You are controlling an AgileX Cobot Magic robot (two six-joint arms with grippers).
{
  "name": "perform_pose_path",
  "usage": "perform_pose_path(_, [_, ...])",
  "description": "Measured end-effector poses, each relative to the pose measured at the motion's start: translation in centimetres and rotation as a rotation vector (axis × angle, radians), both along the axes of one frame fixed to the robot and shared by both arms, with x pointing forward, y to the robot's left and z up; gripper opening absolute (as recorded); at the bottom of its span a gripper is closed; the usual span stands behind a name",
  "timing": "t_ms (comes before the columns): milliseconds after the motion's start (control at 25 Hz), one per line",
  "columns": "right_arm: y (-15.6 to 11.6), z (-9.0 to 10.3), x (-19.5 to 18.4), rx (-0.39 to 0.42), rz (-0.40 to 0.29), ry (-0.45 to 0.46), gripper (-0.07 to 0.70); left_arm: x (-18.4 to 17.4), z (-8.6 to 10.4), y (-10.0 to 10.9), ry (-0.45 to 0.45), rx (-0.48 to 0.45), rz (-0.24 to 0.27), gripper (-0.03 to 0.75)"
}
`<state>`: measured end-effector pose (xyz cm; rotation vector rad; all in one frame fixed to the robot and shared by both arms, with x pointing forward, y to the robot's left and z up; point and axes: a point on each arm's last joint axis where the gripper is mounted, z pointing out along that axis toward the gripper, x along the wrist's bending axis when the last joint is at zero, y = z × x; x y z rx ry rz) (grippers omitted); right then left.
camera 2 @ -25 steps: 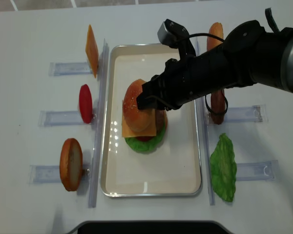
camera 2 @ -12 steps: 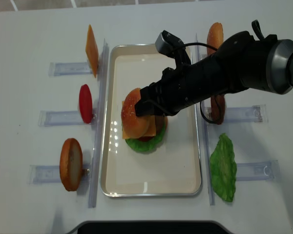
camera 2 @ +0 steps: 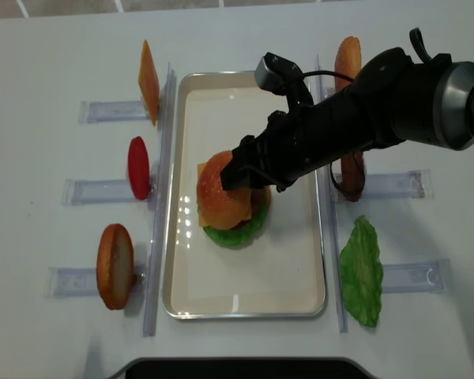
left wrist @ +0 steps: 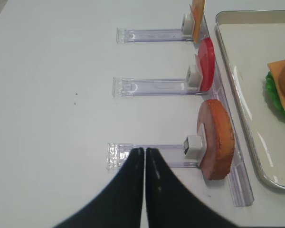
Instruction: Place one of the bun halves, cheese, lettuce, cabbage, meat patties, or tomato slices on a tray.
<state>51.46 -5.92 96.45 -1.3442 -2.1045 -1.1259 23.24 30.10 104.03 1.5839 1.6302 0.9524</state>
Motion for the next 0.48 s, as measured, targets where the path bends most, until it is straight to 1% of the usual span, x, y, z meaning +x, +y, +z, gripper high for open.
perform_pose_path(120, [-0.9,-0.1,0.5,-0.058,0.005,-0.007,0.405,0.0,0.0,0.0,0.000,0.000,0.000,-0.001])
perform_pose_path(200, [-1.5,0.4,1.0,-0.114,0.013,-0.031,0.405,0.0,0.0,0.0,0.000,0.000,0.000,-0.001])
perform_pose_path(240, [-1.7,1.1,1.3,-0.139,0.016,-0.050,0.405,0.0,0.0,0.0,0.000,0.000,0.000,-0.001])
perform_pose_path(360, [-2.1,4.2,2.1,-0.198,0.009,-0.104,0.407,0.0,0.0,0.0,0.000,0.000,0.000,-0.001])
perform_pose_path(400, [-2.2,5.3,2.3,-0.215,-0.004,-0.117,0.407,0.0,0.0,0.0,0.000,0.000,0.000,-0.001])
perform_pose_path(440, [-2.2,6.4,2.6,-0.228,-0.030,-0.109,0.407,0.0,0.0,0.0,0.000,0.000,0.000,-0.001])
perform_pose_path(480, [-2.4,6.9,2.8,-0.269,-0.048,-0.106,0.407,0.0,0.0,0.0,0.000,0.000,0.000,-0.001])
